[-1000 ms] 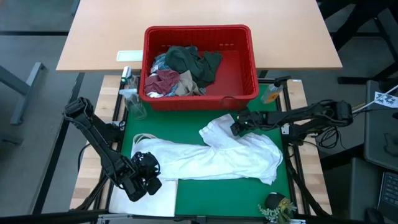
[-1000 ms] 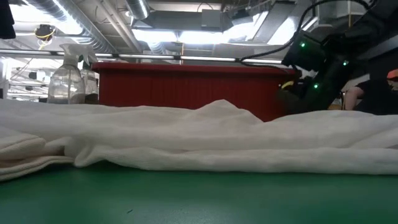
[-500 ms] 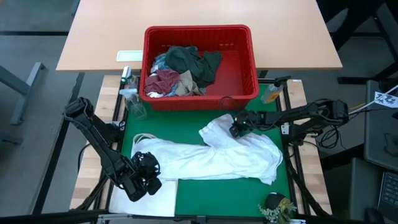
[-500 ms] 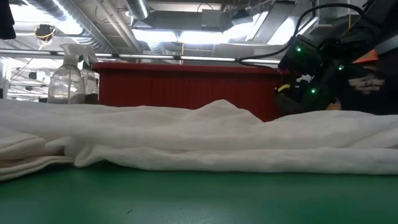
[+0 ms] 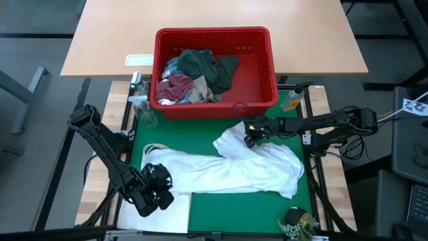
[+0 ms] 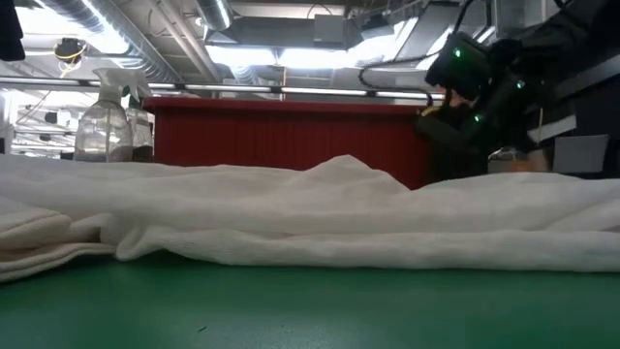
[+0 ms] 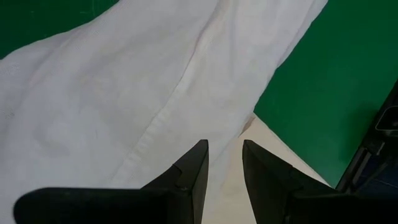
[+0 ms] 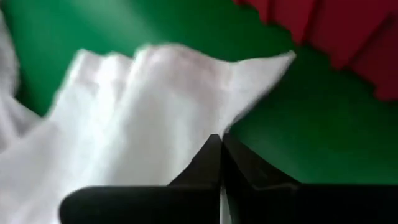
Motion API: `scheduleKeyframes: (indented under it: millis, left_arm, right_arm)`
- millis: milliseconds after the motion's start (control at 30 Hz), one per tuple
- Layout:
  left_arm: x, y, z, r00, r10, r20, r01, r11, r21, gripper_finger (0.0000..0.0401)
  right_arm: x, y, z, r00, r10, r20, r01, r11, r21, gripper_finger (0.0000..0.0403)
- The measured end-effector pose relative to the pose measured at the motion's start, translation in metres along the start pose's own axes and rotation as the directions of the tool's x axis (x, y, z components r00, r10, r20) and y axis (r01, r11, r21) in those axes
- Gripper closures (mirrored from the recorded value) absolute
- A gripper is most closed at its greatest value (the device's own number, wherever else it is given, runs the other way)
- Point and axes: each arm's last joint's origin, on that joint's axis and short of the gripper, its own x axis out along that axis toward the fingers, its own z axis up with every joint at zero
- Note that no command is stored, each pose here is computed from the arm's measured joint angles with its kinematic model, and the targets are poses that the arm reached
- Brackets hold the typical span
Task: Fold Laundry from Bin
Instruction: Fold the white polo shirt
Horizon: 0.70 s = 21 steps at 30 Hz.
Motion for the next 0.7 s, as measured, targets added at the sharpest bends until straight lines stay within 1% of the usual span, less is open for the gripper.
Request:
scheduleKeyframes:
  millis: [133,267,367,500,567,700]
  left_arm:
    - [0.000,0.000,0.000,1.000,0.000,0.011,0.000,1.000,0.000,0.0307]
    - [0.000,0.000,0.002,0.998,0.000,0.056,0.000,1.000,0.000,0.0307]
    - [0.000,0.000,0.002,0.997,0.000,0.083,0.000,1.000,-0.001,0.0307]
    - [0.000,0.000,0.003,0.995,-0.001,0.100,0.001,1.000,-0.001,0.0307]
    - [0.000,0.000,0.003,0.995,-0.001,0.101,0.001,1.000,-0.001,0.0307]
    - [0.000,0.000,0.003,0.995,-0.001,0.102,0.001,1.000,-0.001,0.0307]
  right_arm:
    - [-0.014,0.007,0.013,0.998,0.038,0.050,-0.037,0.999,-0.020,0.0398]
    - [-0.027,0.012,0.021,0.987,0.143,0.069,-0.142,0.990,-0.022,0.0401]
    - [-0.037,0.016,0.024,0.970,0.234,0.062,-0.233,0.972,-0.020,0.0400]
    - [-0.049,0.022,0.024,0.931,0.364,0.031,-0.363,0.931,-0.037,0.0401]
    - [-0.055,0.027,0.022,0.911,0.411,0.025,-0.409,0.911,-0.056,0.0401]
    - [-0.070,0.045,0.011,0.858,0.514,-0.019,-0.512,0.851,-0.116,0.0402]
